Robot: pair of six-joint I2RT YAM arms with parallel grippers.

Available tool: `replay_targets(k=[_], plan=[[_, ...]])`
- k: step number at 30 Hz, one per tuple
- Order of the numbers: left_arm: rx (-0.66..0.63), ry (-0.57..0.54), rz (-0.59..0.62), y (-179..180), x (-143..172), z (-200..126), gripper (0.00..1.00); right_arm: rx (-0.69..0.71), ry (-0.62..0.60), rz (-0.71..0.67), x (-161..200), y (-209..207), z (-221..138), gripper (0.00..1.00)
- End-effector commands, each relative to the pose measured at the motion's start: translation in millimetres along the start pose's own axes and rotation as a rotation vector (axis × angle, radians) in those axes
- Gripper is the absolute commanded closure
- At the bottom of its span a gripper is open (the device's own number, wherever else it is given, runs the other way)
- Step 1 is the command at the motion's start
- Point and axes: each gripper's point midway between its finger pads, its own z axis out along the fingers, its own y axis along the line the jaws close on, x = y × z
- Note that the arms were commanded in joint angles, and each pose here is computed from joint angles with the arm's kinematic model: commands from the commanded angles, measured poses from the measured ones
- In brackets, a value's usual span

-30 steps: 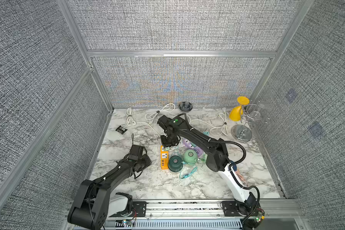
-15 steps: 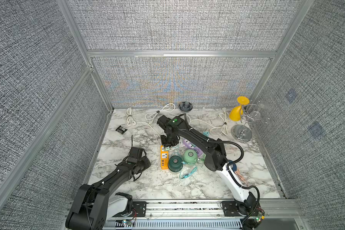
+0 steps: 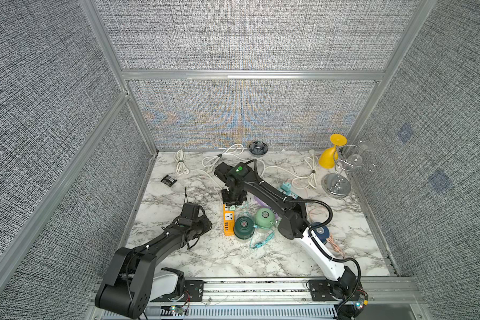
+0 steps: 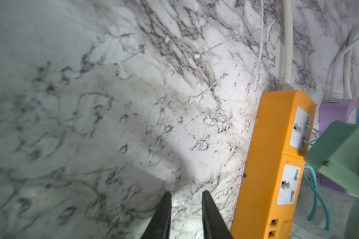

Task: Charge the cordless meat grinders
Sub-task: Insert the plug into the socket.

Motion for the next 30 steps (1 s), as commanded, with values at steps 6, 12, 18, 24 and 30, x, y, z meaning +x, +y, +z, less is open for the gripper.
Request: replay_targets(k=[6,12,18,24,30], plan=[[-0.014,0.096,0.018,7.3,23.8,11.7,0.77,-0.078,-0.086,0.075,-35.8,14.1,37.6,1.00],[-0.020,0.102,0.020,10.5,28.5,12.2,0.77,-0.098,-0.095,0.126,-52.1,4.0,44.2,1.00],[-0.030,0.104,0.015,14.5,31.3,13.2,0.77,-0.086,-0.073,0.094,-41.3,14.2,59.8,1.00],[-0.035,0.103,0.008,16.7,33.1,12.6,0.77,0.069,-0.065,-0.002,-7.3,13.2,62.5,1.00],[-0.046,0.091,0.011,18.1,31.9,8.0,0.77,0.124,-0.024,-0.030,18.9,14.0,79.4,1.00]])
